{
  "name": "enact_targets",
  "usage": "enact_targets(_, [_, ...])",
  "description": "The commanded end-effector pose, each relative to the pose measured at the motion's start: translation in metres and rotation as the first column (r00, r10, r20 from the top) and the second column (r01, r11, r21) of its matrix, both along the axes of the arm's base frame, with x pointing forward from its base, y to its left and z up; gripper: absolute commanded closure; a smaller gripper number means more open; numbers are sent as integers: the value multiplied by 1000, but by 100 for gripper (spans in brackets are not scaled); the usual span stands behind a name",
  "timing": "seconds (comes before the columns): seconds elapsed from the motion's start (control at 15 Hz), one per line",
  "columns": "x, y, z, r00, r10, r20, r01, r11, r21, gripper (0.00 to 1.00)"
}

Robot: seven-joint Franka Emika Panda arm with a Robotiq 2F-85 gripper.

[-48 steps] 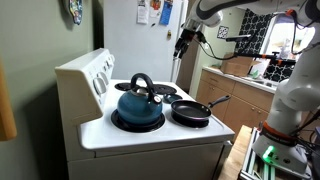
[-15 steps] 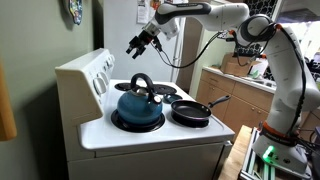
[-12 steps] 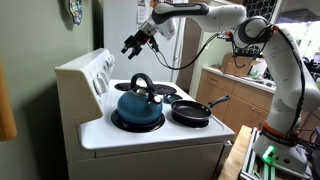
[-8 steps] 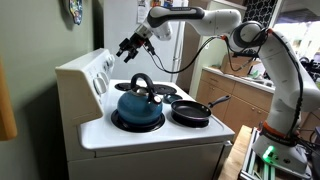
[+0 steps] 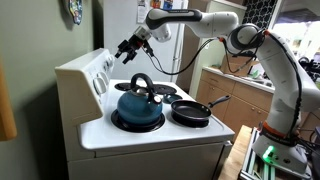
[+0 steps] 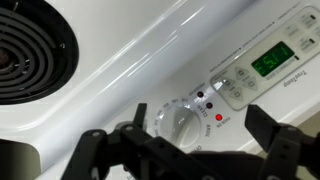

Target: Turn the middle knob anticlockwise

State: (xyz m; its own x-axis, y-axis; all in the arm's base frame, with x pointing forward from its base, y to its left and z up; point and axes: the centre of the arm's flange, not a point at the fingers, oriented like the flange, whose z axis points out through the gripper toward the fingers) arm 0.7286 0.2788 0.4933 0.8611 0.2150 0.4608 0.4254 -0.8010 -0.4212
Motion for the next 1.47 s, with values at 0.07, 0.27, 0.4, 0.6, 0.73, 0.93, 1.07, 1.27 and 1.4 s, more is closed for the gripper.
enact_targets(0.07, [29,5,-12,999,23,38,-24,999,33,0])
enact_targets(0.27, [37,1,-7,997,15,78,-20,998,57,2])
enact_targets(0.4, [41,1,-5,997,18,78,-24,996,82,26])
enact_targets(0.6, [44,2,-5,998,14,58,-21,993,113,49])
enact_targets(0.73, [44,1,-7,999,10,45,-15,993,121,62])
enact_targets(0.93, [46,1,-12,999,11,36,-15,992,128,60])
enact_targets(1.07, [48,1,-16,1000,10,29,-13,992,127,51])
enact_targets(1.27, [49,1,-19,1000,8,26,-11,991,133,58])
enact_targets(1.4, [49,1,-20,1000,9,24,-13,991,133,71])
